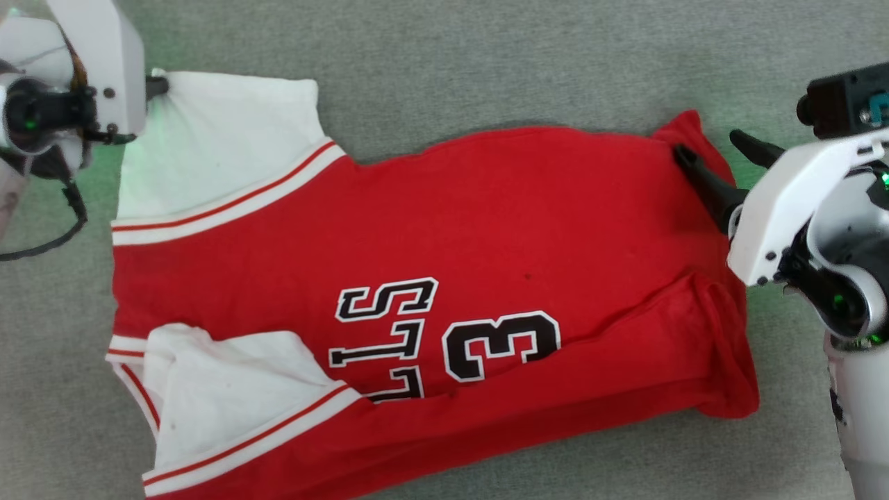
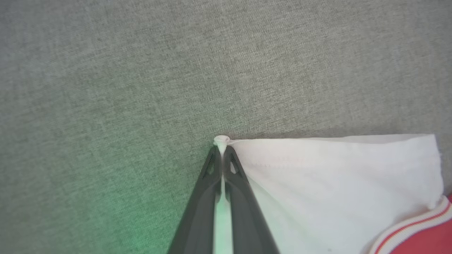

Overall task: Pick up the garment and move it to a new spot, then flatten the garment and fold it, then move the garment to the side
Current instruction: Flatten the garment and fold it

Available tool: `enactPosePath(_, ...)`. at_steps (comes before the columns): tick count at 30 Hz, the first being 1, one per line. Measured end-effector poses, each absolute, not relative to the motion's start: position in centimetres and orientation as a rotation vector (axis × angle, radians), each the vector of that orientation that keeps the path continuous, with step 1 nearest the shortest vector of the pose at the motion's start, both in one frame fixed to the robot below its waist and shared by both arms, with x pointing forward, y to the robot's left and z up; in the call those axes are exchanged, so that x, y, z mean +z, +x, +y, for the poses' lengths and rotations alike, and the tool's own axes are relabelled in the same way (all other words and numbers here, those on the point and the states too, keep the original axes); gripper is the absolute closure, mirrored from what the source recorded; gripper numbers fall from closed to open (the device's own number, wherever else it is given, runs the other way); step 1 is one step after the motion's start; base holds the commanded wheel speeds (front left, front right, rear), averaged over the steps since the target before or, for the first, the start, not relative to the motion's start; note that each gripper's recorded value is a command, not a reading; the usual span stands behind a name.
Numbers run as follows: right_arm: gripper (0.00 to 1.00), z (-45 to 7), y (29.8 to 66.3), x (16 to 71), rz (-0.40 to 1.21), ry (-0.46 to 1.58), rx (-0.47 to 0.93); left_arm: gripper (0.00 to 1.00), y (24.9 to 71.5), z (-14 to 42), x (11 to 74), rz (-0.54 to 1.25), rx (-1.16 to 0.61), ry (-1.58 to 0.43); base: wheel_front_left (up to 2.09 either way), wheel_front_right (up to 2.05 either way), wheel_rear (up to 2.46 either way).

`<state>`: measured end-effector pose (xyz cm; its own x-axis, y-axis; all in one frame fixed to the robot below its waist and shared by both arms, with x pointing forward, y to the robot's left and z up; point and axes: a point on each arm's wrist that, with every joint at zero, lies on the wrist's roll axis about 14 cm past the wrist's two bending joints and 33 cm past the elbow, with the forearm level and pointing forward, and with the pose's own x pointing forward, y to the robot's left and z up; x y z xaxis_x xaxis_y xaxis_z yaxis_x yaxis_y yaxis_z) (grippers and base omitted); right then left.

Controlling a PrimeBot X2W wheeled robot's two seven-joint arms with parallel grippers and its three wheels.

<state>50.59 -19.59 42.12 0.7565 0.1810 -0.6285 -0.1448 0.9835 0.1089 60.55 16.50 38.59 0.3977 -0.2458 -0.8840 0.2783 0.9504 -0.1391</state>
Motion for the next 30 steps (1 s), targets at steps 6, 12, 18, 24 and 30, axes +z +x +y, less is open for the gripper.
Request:
enactPosePath(6, 0.00, -18.7, 50.8, 40.1, 0.856, 0.062, 0.214, 1.00, 60.3, 16.8, 38.8, 1.100, -0.332, 0.026, 0.00, 0.00, 0.00)
enactPosePath(12, 1.00, -18.6, 51.6, 40.1, 0.891, 0.033, 0.247, 1.00, 60.7, 16.6, 39.7, 1.012, -0.359, 0.020, 0.00, 0.00, 0.00)
enactPosePath(18, 1.00, -18.4, 51.9, 41.4, 0.839, 0.021, 0.264, 1.00, 60.1, 17.2, 40.9, 0.980, -0.357, 0.027, 0.00, 0.00, 0.00)
enactPosePath(24, 1.00, -19.1, 50.7, 42.7, 0.801, -0.004, 0.264, 1.00, 59.5, 18.3, 44.4, 0.923, -0.363, 0.071, 0.00, 0.00, 0.00)
enactPosePath(30, 1.00, -19.9, 48.7, 44.1, 0.778, -0.022, 0.260, 1.00, 57.4, 19.4, 48.1, 0.883, -0.354, 0.118, 0.00, 0.00, 0.00)
